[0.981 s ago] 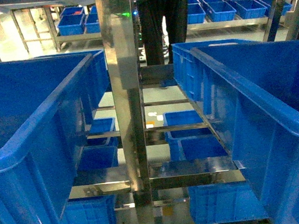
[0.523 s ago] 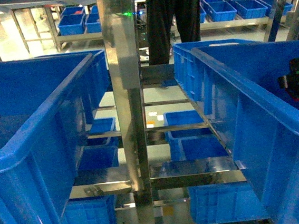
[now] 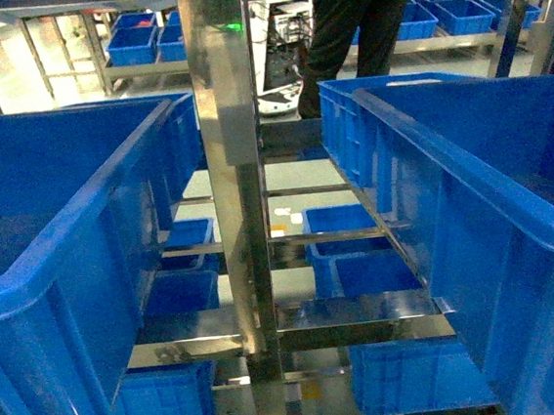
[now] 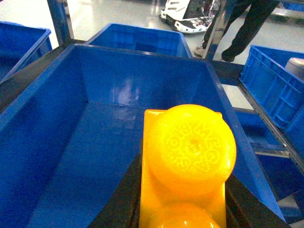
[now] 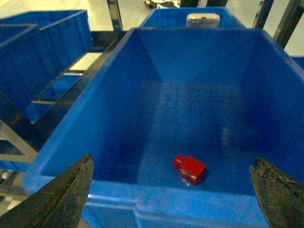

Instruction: Sort and place red and yellow blocks in left bins

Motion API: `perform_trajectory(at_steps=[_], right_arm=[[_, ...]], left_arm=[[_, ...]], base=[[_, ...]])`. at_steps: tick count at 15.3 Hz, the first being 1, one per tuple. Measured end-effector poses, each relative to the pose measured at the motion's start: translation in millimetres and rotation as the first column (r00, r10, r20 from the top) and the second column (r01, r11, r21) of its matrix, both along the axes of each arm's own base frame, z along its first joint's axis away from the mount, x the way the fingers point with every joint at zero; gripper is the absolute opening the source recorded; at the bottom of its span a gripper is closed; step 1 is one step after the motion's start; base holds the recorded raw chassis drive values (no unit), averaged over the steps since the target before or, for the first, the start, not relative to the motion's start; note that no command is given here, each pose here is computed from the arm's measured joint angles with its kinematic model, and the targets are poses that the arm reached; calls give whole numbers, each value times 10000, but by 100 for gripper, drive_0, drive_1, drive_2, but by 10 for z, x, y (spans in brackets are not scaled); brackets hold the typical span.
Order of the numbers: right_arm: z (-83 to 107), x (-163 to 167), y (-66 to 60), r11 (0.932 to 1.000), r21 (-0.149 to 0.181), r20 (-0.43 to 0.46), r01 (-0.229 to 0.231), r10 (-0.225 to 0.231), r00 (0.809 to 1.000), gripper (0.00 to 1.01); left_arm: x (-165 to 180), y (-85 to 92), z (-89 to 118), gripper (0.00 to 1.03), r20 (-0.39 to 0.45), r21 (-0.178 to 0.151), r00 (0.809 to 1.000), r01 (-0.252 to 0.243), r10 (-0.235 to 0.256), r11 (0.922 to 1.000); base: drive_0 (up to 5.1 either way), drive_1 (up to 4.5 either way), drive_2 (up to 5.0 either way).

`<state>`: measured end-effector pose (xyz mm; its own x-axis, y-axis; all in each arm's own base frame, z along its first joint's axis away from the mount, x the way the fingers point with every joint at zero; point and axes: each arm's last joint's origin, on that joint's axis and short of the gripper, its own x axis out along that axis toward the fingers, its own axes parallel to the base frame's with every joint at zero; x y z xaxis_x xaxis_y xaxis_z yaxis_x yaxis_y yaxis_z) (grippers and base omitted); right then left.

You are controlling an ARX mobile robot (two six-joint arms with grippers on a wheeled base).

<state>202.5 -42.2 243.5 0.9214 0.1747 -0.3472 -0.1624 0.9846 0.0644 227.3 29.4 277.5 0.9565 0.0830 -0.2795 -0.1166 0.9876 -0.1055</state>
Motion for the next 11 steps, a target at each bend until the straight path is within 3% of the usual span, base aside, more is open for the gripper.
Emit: perform_trajectory(at_steps=[2, 5, 6, 8, 9, 11], right_arm=[[255, -520, 37, 9999, 142, 551, 43, -51, 9985, 98], [325, -903, 202, 9998, 75, 650, -205, 199, 9977, 98], [300, -882, 244, 9990, -396, 1013, -207, 246, 9945, 98], [100, -761, 292, 9940, -1092, 803, -50, 139, 9967, 98], [36, -688, 321, 9913, -1314, 684, 27, 63, 9976, 98], [2, -670, 391, 9881, -1481, 582, -405, 496, 9971, 98]], left_arm=[[0, 0, 0, 27, 4, 1, 10000, 0, 0, 10000], [0, 0, 0, 27, 0, 1, 10000, -4, 4, 10000], [0, 0, 0, 27, 0, 0, 10000, 0, 0, 10000], [0, 0, 0, 27, 0, 0, 10000, 0, 0, 10000], [0, 0, 0, 27, 0, 0, 10000, 0, 0, 10000], [0, 0, 0, 27, 4, 1, 10000, 0, 0, 10000]], base=[[9, 395, -377], [9, 395, -377], [9, 395, -377], [9, 395, -377], [9, 395, -377], [9, 395, -377]])
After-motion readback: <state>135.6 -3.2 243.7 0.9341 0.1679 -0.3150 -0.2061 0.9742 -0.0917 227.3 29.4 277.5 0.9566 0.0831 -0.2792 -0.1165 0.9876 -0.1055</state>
